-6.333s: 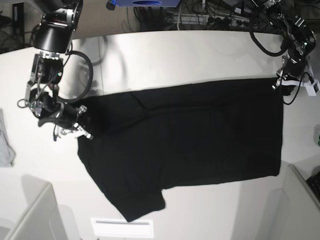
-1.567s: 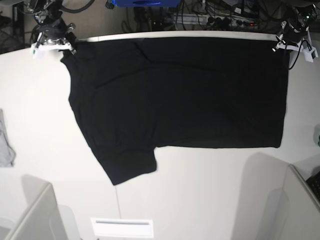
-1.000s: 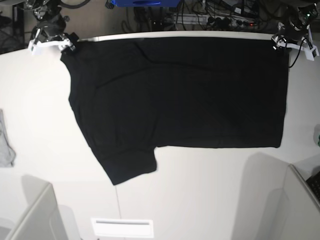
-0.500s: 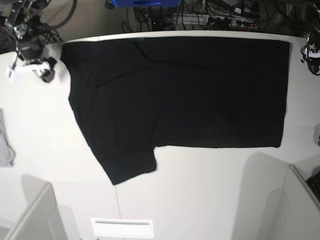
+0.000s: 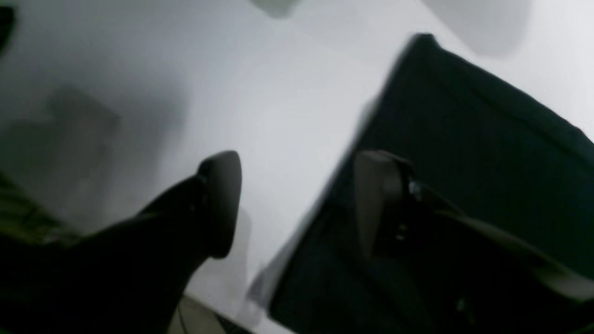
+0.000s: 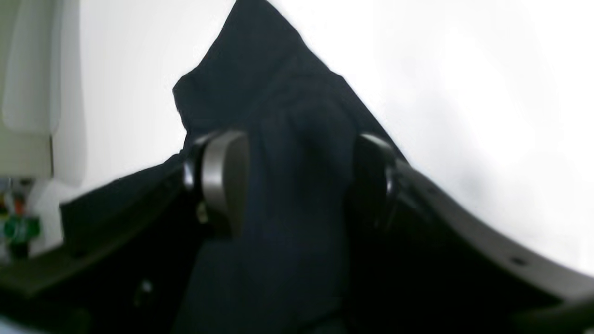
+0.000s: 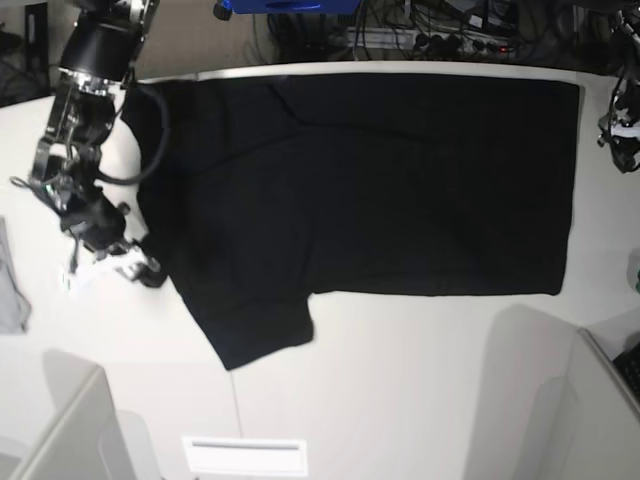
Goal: Fold the T-shirt properly
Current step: 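Release the shirt and move the right gripper to the sleeve side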
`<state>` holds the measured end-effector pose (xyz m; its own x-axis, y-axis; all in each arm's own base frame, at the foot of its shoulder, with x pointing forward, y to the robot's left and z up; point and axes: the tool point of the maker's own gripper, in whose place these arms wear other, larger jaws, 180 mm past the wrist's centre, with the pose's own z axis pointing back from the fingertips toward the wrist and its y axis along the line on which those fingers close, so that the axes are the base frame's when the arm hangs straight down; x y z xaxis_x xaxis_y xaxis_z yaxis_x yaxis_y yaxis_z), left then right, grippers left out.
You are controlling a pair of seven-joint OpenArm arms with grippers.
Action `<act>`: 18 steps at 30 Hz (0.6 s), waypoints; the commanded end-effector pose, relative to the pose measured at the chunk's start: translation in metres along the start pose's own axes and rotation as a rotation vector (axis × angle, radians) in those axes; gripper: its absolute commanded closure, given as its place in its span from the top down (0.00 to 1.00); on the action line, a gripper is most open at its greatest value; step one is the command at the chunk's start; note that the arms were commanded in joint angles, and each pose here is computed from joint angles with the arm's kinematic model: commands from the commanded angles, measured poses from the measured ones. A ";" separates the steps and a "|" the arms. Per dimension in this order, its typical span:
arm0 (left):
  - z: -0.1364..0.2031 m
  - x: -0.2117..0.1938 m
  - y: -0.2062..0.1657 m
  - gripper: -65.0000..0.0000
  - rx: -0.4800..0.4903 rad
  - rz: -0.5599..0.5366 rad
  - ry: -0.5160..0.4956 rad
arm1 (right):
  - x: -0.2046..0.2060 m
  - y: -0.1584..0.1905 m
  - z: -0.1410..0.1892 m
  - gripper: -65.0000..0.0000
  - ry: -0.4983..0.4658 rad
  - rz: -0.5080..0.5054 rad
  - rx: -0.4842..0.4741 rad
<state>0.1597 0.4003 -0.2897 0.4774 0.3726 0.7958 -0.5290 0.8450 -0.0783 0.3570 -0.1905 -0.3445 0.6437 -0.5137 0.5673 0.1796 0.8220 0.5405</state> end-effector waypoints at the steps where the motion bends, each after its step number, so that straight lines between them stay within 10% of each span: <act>1: 0.003 0.012 0.003 0.57 0.006 -0.016 -0.040 | 0.026 0.007 -0.002 0.53 -0.041 0.029 0.016; 18: 0.005 0.010 0.006 0.57 0.014 -0.019 -0.034 | 0.060 0.002 -0.120 0.55 0.084 0.261 -0.150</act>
<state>0.1544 0.4031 -0.2915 0.4820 0.3749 0.7919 -0.5391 0.8394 -0.0692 0.4655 -0.1859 -0.4092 0.7826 -0.2623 0.5645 0.1208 0.9536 0.2756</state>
